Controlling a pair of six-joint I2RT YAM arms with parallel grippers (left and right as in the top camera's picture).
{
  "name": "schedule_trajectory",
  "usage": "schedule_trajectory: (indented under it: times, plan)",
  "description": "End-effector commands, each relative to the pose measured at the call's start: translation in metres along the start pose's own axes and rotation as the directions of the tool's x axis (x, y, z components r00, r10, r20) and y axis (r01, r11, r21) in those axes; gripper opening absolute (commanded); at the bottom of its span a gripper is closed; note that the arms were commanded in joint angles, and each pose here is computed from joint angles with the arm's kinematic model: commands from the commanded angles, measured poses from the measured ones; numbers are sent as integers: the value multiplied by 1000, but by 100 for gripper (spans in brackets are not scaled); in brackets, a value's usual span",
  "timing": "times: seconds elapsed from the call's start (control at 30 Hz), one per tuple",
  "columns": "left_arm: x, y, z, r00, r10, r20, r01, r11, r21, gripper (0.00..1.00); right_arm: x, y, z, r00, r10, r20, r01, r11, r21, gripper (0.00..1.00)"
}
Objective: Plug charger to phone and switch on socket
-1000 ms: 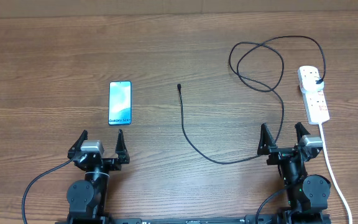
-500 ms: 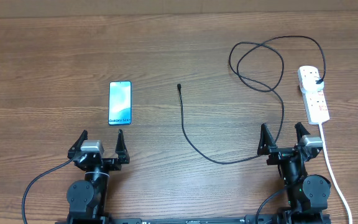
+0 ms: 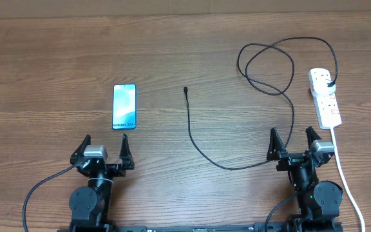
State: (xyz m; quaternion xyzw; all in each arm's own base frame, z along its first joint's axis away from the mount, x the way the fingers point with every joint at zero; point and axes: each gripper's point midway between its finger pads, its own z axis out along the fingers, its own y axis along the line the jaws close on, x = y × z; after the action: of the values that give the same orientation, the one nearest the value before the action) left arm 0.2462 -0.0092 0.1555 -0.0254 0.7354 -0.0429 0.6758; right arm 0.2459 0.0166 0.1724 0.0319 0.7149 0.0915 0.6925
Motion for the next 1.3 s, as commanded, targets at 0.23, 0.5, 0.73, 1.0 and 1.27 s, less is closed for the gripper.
schedule_trajectory:
  times: [0.23,0.5,0.73,1.0,1.27]
  plan:
    - [-1,3,0,1000,14,9,-14,1000,-12,100,2,1,0,1000,2,3,-2,1000,-5,100]
    - [-1,3,0,1000,14,9,-14,1000,-11,100,2,1,0,1000,2,3,-2,1000,-5,100]
    - [-11,-2,-1,999,13,50,-13,1000,17,99,2,1,0,1000,2,3,-2,1000,-5,100]
    - [-18,-14,-2,998,-7,65,1,997,81,99,2,1,0,1000,2,3,-1,1000,-5,100]
    - [-47,-16,-4,998,-1,68,-4,997,80,100,2,1,0,1000,2,3,-2,1000,-5,100]
